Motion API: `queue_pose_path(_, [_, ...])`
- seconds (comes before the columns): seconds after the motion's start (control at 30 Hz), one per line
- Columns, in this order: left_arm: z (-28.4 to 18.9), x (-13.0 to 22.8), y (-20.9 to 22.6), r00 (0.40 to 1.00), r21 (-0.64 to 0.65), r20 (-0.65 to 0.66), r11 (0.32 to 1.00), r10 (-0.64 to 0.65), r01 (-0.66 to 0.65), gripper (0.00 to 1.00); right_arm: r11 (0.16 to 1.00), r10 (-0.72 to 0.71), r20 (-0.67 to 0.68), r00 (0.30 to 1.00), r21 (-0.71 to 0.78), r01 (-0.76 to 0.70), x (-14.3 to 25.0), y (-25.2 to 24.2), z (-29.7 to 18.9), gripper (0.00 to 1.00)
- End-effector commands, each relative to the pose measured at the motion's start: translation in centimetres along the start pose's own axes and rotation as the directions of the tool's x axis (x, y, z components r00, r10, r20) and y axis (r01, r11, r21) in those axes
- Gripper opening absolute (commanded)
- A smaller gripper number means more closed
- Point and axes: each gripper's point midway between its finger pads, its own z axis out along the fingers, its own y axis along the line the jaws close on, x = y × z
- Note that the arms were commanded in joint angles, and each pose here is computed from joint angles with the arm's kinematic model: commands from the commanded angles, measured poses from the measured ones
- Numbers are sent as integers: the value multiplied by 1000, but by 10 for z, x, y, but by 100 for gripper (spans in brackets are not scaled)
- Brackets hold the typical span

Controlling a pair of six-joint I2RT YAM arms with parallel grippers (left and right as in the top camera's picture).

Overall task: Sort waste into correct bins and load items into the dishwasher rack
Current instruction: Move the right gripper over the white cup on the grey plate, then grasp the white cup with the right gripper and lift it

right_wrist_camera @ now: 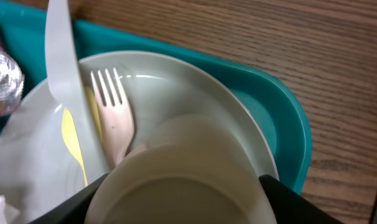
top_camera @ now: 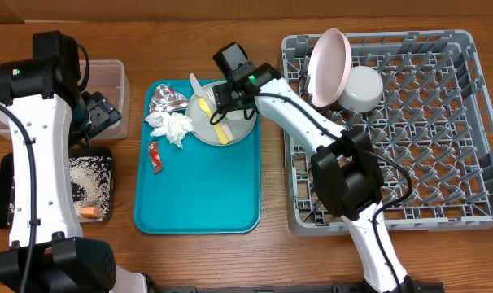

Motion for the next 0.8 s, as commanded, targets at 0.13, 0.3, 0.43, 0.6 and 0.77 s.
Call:
queue_pose_path(0.13, [-8,-5,2,1000,4,31,1000,1,-1,100,1000,5,23,1000,1,-5,-10,3,-9,57])
queue_pose_path(0.3, [-8,-5,2,1000,4,31,1000,1,-1,100,1000,6,35,999,-2,-6,-23,5,-27,55])
queue_pose_path(0.43, [-8,-5,2,1000,4,31,1000,1,-1,100,1000,20,57,998,-4,-19,-40,1,-53,52])
queue_pose_path(0.6, [-8,-5,2,1000,3,31,1000,1,-1,100,998,69,106,992,-7,-69,-68,-13,-102,51])
queue_pose_path(0.77, [-8,-5,2,1000,4,31,1000,2,-2,100,990,141,190,972,-6,-143,-97,-50,-167,51])
